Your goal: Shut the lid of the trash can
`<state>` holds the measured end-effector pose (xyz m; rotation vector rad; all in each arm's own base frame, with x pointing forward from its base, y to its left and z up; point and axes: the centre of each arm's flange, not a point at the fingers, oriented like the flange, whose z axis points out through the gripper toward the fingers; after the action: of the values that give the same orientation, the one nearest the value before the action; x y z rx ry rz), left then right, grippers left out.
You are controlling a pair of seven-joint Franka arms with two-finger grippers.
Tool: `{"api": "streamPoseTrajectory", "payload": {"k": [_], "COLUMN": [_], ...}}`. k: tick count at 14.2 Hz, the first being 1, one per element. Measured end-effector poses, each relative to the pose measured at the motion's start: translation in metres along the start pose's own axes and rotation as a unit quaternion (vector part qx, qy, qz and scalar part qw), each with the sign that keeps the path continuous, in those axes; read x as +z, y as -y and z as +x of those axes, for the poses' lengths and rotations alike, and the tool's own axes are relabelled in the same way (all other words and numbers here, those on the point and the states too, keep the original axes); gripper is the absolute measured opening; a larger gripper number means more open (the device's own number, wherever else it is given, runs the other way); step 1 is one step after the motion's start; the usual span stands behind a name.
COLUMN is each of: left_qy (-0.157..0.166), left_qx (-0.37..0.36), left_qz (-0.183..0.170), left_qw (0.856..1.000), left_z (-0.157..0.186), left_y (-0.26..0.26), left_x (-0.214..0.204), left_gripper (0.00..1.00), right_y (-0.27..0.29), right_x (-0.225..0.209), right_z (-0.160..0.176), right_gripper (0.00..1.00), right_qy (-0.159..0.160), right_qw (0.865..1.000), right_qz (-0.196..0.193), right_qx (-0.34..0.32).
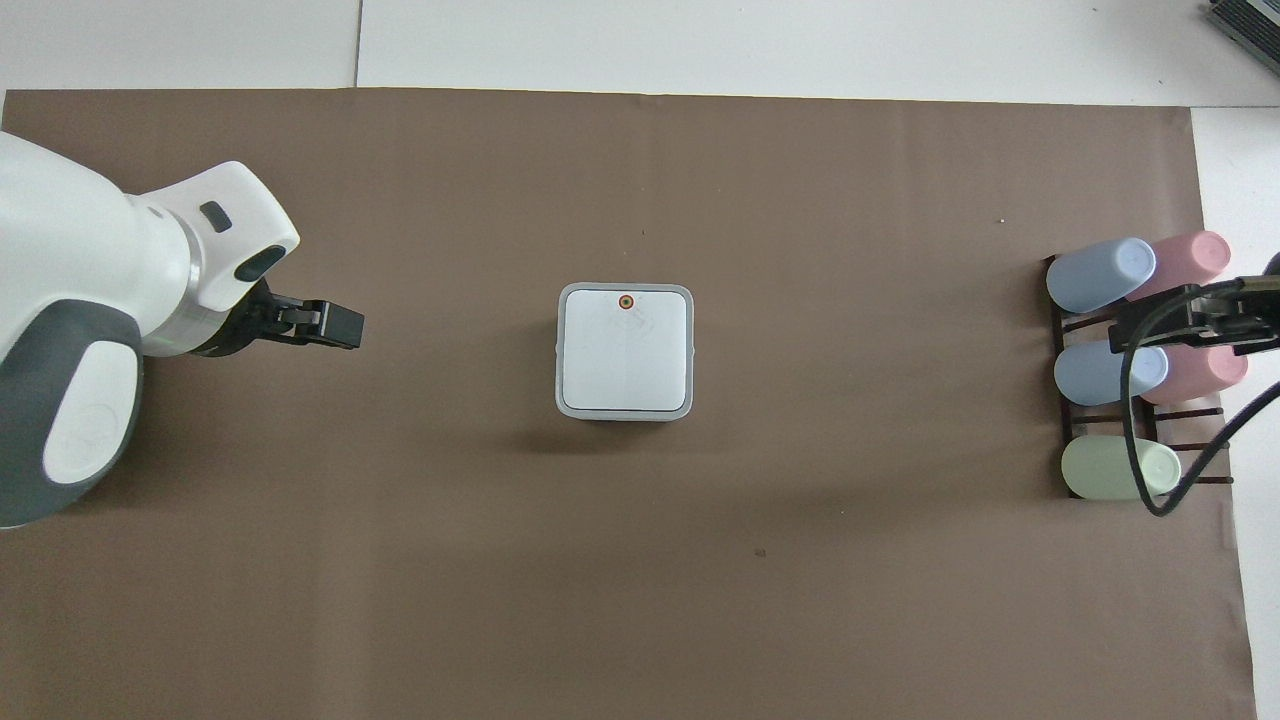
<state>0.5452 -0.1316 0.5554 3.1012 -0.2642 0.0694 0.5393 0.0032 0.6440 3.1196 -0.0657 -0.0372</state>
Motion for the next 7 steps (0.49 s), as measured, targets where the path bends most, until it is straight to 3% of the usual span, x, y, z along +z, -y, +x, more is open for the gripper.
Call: {"api": "streamPoseTrajectory", "payload": {"k": [7], "left_qy": [-0.031], "left_qx": [-0.045], "left_qz": [0.004], "left_qw": [0.999], "left_z": [-0.004], "left_y": [0.084], "left_x": [-0.053], "left_gripper": [1.0], "right_y": [0.0], "right_x": [0.0], "right_z": [0.0], "right_gripper": [1.0], "right_qy": [0.0], "right_qw": [1.0], "right_qz": [0.0], "right_qx": [0.0]}}
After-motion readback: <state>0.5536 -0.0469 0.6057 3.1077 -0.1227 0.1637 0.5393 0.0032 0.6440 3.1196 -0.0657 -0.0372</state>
